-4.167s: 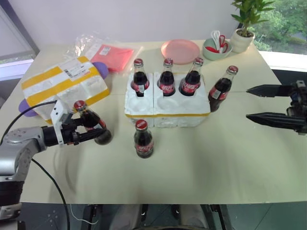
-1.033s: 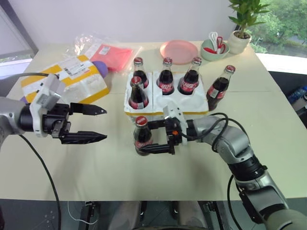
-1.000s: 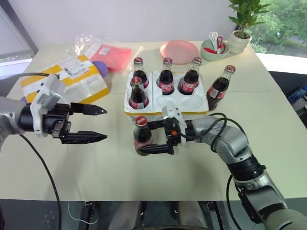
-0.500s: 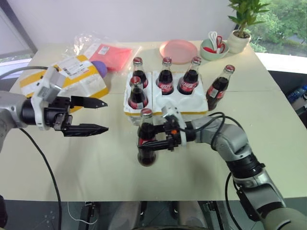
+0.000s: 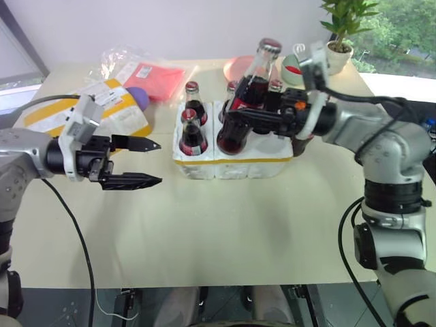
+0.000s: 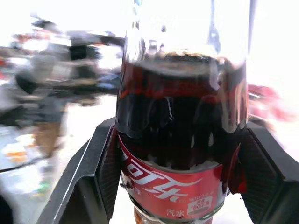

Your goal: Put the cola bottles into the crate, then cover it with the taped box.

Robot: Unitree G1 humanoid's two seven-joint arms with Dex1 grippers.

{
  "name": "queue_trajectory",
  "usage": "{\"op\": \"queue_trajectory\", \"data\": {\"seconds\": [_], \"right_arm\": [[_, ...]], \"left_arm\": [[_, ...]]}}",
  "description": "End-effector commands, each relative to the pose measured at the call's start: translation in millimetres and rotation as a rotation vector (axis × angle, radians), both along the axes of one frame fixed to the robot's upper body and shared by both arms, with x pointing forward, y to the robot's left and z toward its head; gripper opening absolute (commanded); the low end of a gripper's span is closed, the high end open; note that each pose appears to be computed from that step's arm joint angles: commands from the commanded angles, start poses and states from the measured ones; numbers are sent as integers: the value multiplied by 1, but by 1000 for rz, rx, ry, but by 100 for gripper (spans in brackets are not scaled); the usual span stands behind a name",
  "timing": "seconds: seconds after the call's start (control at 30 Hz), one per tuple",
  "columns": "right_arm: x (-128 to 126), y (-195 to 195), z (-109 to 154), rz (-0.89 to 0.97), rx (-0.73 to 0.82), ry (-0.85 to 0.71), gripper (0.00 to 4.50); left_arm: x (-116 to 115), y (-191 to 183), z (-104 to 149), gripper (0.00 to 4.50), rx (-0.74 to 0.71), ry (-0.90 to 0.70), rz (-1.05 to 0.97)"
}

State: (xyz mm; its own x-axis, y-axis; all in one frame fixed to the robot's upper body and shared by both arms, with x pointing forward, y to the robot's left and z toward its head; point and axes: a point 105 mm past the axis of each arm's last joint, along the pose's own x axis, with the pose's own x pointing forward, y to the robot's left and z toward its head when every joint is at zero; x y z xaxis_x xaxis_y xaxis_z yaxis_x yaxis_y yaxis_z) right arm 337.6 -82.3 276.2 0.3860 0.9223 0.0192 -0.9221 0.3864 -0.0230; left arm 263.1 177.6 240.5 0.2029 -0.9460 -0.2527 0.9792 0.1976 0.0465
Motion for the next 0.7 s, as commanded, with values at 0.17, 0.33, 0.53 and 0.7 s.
{"op": "queue_trajectory", "data": {"seconds": [0.17, 0.33, 0.53, 0.7], "right_arm": [[22, 11, -27, -54, -88, -85, 268], [31, 19, -70, -74, -156, -8, 268], [36, 15, -91, -124, -195, 32, 446], [17, -17, -63, -168, -153, 7, 446]], "left_arm": [[-1, -2, 10, 450, 4, -60, -5], [-3, -2, 11, 450, 6, -63, -4], [-1, -4, 13, 450, 5, -69, -9], [1, -4, 13, 450, 3, -67, -12]]}}
